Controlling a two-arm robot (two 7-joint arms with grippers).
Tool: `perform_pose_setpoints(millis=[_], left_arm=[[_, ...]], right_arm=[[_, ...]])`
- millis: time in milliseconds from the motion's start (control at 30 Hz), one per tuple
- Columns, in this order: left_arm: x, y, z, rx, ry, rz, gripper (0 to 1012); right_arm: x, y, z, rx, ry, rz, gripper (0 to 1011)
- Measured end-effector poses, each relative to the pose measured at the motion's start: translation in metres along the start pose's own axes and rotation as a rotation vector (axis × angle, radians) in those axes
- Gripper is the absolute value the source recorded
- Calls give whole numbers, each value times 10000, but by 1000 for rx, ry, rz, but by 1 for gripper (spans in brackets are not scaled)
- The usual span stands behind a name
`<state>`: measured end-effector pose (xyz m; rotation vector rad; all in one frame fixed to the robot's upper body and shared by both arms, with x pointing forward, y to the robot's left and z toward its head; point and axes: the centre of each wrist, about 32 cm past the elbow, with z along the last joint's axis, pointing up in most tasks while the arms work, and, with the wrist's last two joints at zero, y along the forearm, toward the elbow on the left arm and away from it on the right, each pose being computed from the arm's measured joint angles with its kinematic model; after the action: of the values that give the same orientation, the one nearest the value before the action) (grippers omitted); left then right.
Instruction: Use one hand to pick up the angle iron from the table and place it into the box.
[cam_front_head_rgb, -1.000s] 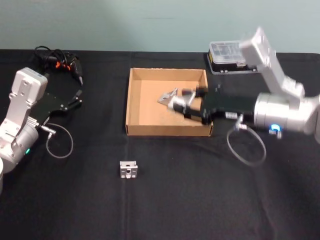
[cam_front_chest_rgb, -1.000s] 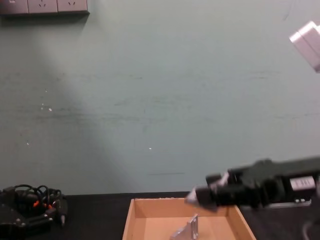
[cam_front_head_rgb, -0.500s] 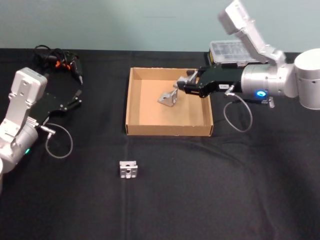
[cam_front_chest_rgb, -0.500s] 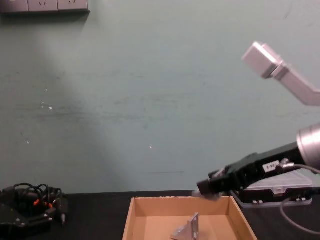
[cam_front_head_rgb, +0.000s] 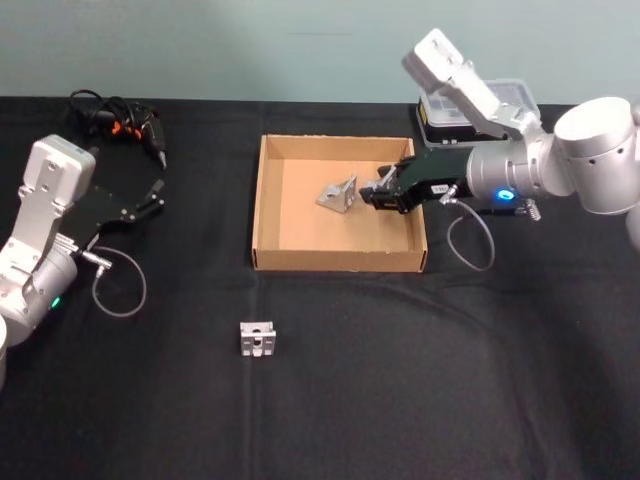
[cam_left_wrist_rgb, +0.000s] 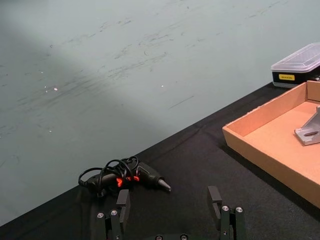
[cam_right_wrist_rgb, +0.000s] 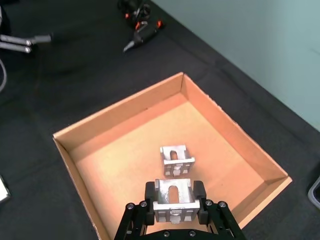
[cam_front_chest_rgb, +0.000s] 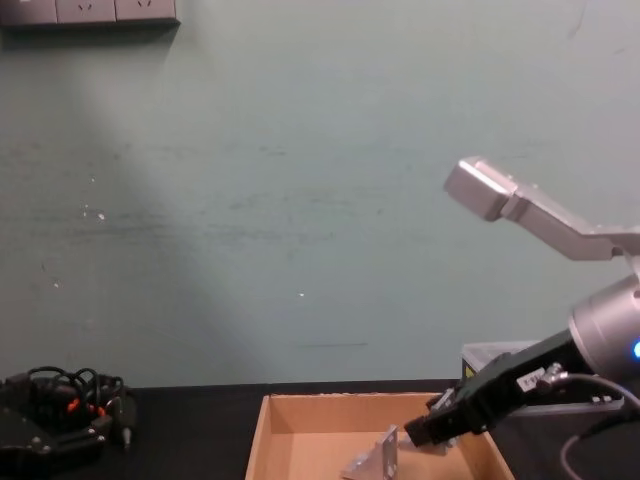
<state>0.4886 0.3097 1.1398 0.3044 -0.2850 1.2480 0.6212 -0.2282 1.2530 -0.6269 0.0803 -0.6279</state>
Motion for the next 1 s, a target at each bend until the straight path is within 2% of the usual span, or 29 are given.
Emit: perform_pose_setpoints(millis=[500, 700, 1000], left_arm=[[0, 0, 0, 0, 0, 0, 1011], [0, 0, 0, 0, 0, 0, 1011], [0, 0, 0, 0, 0, 0, 1011]], right_arm=[[-27, 208, -9, -57, -31, 2, 456], [-23, 274, -13, -76, -26, 5, 456], [-21, 261, -8, -73, -28, 4, 456]])
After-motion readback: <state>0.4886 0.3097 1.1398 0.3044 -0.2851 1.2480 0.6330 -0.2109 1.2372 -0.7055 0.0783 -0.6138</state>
